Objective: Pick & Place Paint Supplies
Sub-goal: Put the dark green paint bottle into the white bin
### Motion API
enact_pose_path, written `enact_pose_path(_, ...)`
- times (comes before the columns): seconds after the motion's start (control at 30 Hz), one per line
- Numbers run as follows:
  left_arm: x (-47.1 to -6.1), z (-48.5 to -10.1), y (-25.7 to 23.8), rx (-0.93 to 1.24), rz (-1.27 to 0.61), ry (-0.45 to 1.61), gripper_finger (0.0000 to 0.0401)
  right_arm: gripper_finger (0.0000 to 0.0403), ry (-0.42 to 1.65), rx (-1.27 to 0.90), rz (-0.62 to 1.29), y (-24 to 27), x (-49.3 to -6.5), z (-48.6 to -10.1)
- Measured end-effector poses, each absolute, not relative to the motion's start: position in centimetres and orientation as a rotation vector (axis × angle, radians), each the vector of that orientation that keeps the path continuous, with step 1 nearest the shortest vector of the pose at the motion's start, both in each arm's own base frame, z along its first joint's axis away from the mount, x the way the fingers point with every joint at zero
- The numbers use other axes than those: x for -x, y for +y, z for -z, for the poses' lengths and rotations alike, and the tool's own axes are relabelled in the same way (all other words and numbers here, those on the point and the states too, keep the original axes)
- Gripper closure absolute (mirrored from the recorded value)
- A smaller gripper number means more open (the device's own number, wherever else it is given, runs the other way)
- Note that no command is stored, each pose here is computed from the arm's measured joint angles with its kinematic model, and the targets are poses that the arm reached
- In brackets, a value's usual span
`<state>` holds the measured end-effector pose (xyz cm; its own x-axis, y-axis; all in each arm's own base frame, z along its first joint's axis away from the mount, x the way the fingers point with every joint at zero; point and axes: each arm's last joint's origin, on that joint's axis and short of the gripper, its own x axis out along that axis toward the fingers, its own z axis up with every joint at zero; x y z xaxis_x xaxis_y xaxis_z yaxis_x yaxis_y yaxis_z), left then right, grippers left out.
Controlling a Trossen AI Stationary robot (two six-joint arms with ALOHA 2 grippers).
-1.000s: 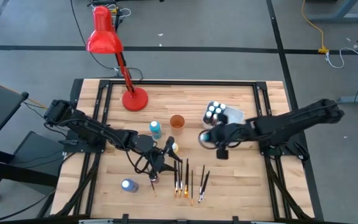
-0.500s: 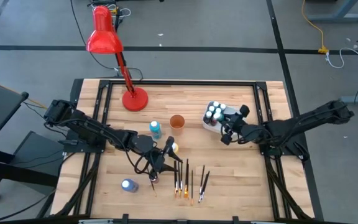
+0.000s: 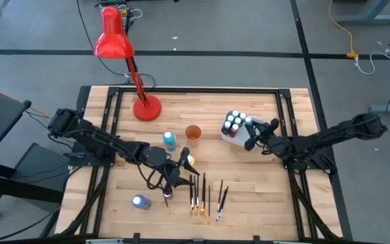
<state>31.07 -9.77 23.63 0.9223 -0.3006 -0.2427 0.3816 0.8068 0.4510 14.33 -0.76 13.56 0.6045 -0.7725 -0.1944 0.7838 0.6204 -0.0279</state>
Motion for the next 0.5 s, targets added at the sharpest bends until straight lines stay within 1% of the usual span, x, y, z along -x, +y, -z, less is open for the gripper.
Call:
enact_pose_path(0.23,-31.1,-23.7,-9.8,-0.515,0.366,0.155,0.0200,0.0260,0.193,-0.183,0.929,-1.7,-13.7,-12.3)
enact_pose_path(0.5,-31.1,-23.7,-9.8,-0.520,0.370,0.154,0.0200,0.0259,0.171,-0.171,0.943,-2.4,-13.8,-12.8)
